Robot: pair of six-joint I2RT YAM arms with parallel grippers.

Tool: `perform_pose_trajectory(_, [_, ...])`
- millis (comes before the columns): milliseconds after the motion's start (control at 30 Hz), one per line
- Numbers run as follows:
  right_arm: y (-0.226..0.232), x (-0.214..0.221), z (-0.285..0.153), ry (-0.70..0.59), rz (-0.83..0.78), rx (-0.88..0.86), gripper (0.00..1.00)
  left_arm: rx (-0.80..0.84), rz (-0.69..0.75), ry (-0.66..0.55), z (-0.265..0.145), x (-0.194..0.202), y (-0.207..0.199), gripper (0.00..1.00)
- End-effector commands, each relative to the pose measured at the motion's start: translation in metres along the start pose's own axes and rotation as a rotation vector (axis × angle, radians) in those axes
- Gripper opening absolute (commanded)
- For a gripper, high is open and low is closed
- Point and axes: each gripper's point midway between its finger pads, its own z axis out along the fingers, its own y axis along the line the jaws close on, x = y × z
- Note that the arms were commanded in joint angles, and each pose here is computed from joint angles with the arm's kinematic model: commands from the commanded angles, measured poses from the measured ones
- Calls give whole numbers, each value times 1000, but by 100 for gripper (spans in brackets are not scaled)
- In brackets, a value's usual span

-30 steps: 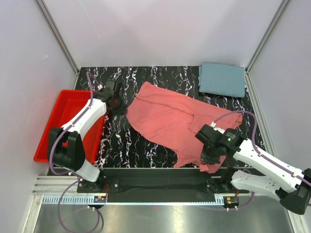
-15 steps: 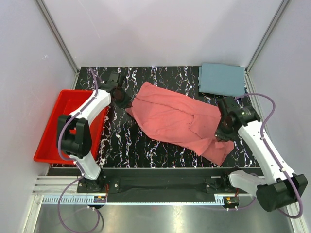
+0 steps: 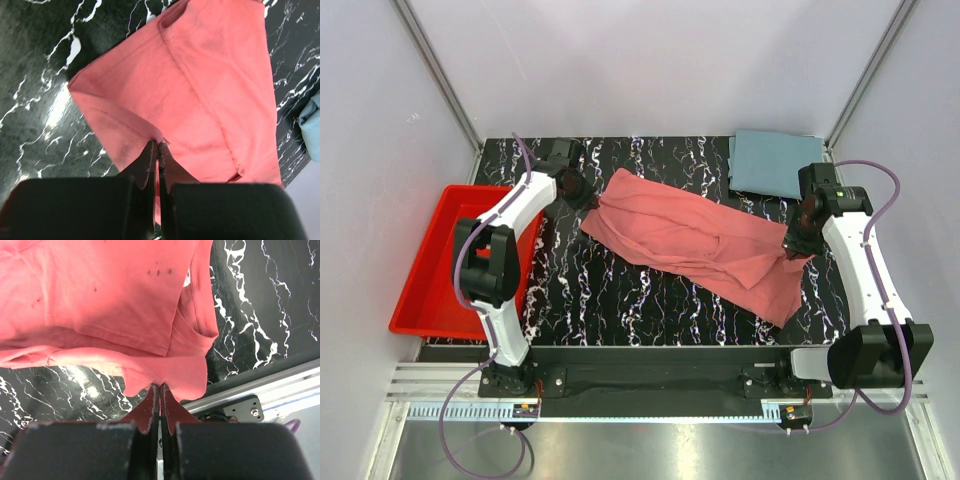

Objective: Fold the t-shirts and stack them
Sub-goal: Fold the tshirt

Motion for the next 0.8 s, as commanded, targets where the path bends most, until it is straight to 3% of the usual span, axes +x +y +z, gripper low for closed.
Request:
perform_pose_trajectory(0, [1,-32,-4,-75,0,-25,0,63,-43,-21,2,-19,-24,0])
perform_pose_trajectory(400, [4,-76,17,-80,39,-26,0,74,-118,-47,23,-55,-28,0])
perform_pose_trajectory(767, [12,-102,37,-86,56,-21,0,119,-137,-17,42,-63,-46,0])
